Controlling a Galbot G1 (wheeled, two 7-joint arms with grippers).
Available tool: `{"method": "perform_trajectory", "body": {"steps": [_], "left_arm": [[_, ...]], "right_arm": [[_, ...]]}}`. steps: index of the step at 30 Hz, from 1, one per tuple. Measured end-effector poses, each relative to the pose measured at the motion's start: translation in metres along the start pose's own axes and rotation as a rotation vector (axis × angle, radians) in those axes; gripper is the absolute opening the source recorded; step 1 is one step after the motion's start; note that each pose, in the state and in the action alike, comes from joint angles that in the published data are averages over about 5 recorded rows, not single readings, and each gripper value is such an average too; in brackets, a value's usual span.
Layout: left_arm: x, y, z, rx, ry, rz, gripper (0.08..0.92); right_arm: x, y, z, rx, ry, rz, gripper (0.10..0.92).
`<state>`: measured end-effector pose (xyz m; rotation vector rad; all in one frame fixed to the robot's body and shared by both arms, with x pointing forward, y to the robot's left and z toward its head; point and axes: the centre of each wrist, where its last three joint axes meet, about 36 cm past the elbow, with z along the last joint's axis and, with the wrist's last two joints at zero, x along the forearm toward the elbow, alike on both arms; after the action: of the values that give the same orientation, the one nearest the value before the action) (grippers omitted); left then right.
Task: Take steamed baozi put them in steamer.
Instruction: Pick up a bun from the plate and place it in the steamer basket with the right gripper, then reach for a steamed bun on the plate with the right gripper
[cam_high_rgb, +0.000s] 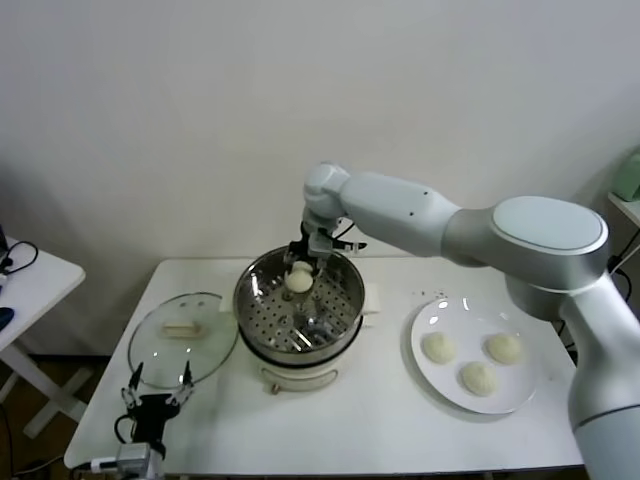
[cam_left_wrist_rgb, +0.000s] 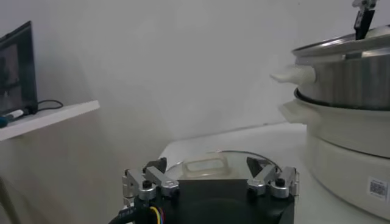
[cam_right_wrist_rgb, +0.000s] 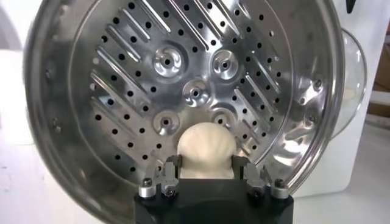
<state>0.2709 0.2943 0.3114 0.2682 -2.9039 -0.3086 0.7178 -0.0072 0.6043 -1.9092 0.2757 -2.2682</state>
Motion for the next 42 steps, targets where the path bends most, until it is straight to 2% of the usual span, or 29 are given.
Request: {"method": "perform_trajectory", "body": {"steps": [5, 8, 17, 23, 32, 42], "left_arm": [[-0.001, -0.001, 0.0, 0.001, -0.001, 0.001, 0.823], [-0.001, -0.001, 0.0, 0.003, -0.002, 0.001, 0.823], [0.0, -0.002, -0.002, 0.003, -0.005, 0.005, 0.823], [0.003, -0.004, -0.004, 0.003, -0.008, 0.01, 0.823], [0.003, -0.003, -0.003, -0.002, -0.006, 0.014, 0.823], [-0.001, -0.005, -0.003, 0.002, -0.01, 0.016, 0.823]], "right_arm": [[-0.001, 0.002, 0.002, -0.001, -0.001, 0.012, 0.762], [0.0, 0.003, 0.003, -0.004, 0.0, 0.019, 0.811], [0.028, 0.011, 0.007, -0.062, 0.003, 0.022, 0.823], [0.068, 0.03, 0.008, -0.238, 0.001, -0.004, 0.823], [0.117, 0.103, 0.012, -0.659, 0.028, -0.068, 0.823], [0.113, 0.207, -0.008, -1.066, 0.044, -0.1, 0.823]]}}
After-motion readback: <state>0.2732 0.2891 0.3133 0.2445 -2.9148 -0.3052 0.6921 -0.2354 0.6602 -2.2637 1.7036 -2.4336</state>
